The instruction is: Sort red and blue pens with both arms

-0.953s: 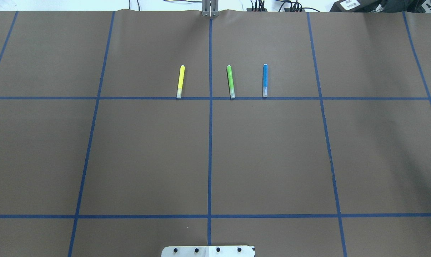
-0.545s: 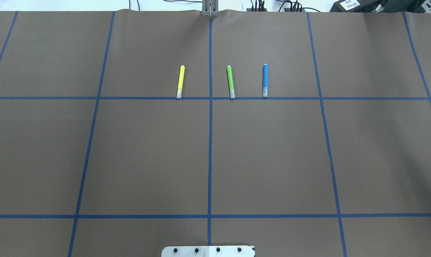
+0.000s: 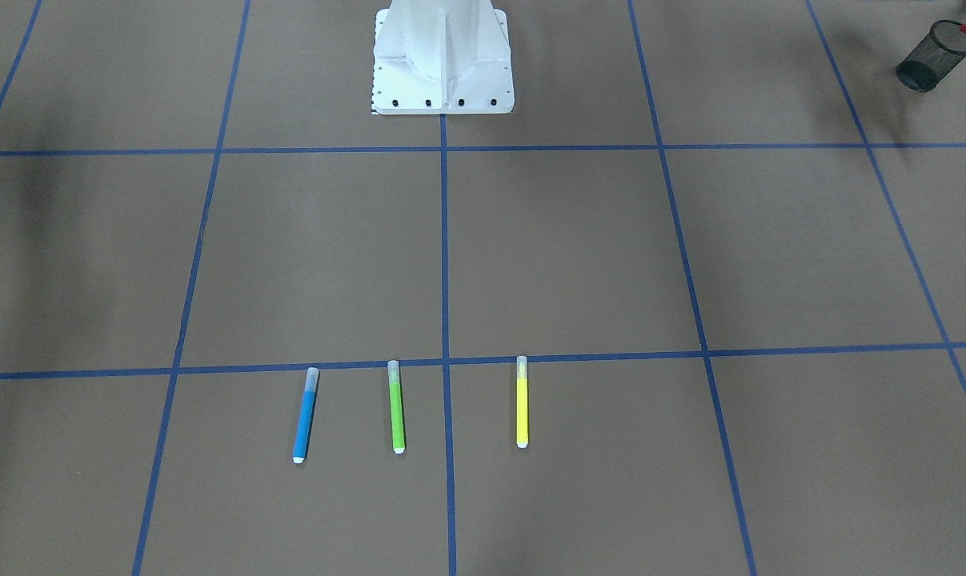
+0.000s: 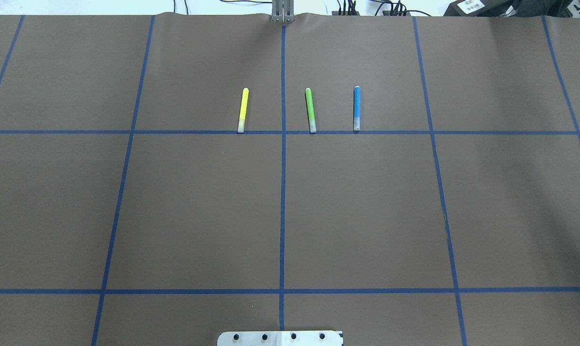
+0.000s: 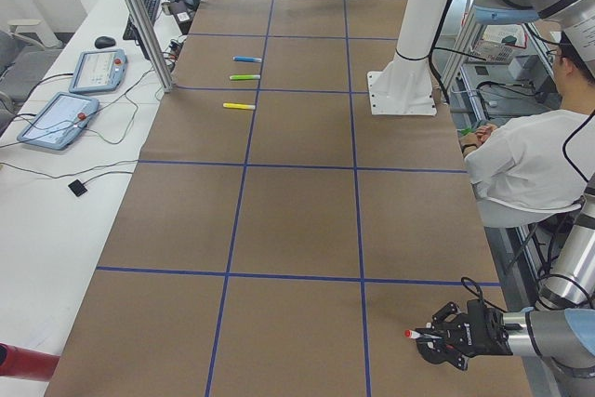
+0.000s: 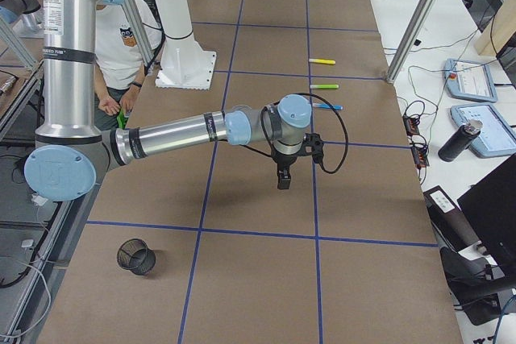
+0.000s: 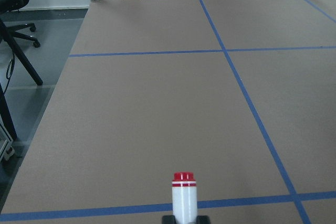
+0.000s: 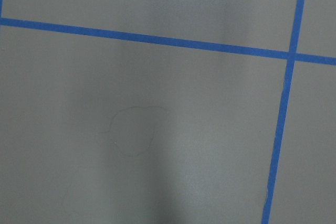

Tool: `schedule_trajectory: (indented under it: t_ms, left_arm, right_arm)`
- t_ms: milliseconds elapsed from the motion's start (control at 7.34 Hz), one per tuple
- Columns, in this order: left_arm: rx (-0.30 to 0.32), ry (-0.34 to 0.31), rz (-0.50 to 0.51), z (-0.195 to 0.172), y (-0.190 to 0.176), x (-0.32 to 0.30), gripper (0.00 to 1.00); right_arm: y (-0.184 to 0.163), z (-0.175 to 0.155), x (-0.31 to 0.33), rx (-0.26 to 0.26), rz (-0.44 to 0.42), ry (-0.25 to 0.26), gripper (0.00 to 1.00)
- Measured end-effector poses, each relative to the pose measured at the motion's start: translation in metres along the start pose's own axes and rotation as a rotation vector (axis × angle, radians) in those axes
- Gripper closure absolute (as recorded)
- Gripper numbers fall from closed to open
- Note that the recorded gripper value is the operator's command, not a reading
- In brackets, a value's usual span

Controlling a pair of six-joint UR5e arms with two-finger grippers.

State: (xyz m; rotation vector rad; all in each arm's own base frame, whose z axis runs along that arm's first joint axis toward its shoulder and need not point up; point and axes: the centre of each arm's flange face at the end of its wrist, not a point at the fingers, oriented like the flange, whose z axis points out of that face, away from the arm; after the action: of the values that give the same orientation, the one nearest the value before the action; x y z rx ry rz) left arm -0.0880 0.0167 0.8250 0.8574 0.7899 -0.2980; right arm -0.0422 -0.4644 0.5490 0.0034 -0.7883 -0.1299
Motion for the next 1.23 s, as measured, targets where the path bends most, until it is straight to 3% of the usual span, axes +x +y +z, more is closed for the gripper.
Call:
schedule_trajectory:
  t_ms: [272, 409, 681, 1226]
  left_arm:
    - [0.04, 0.016, -0.006, -0.005, -0.002, 0.003, 1.0]
    - [0.089, 0.016, -0.019, -0.012, 0.001, 0.006, 1.0]
    - [0.225, -0.038, -0.047, -0.029, 0.014, 0.012, 1.0]
    - [0.411, -0.123, -0.066, -0.052, 0.048, 0.029, 1.0]
  right_arm:
    - [0.0, 0.0, 0.0, 0.001, -0.001, 0.0, 0.0]
    - [0.0, 0.0, 0.0, 0.001, -0.001, 0.0, 0.0]
    - [0.0, 0.001, 0.0, -0.001, 0.0, 0.0, 0.0]
    - [0.002, 0.002, 0.002, -0.005, 0.004, 0.001, 0.0]
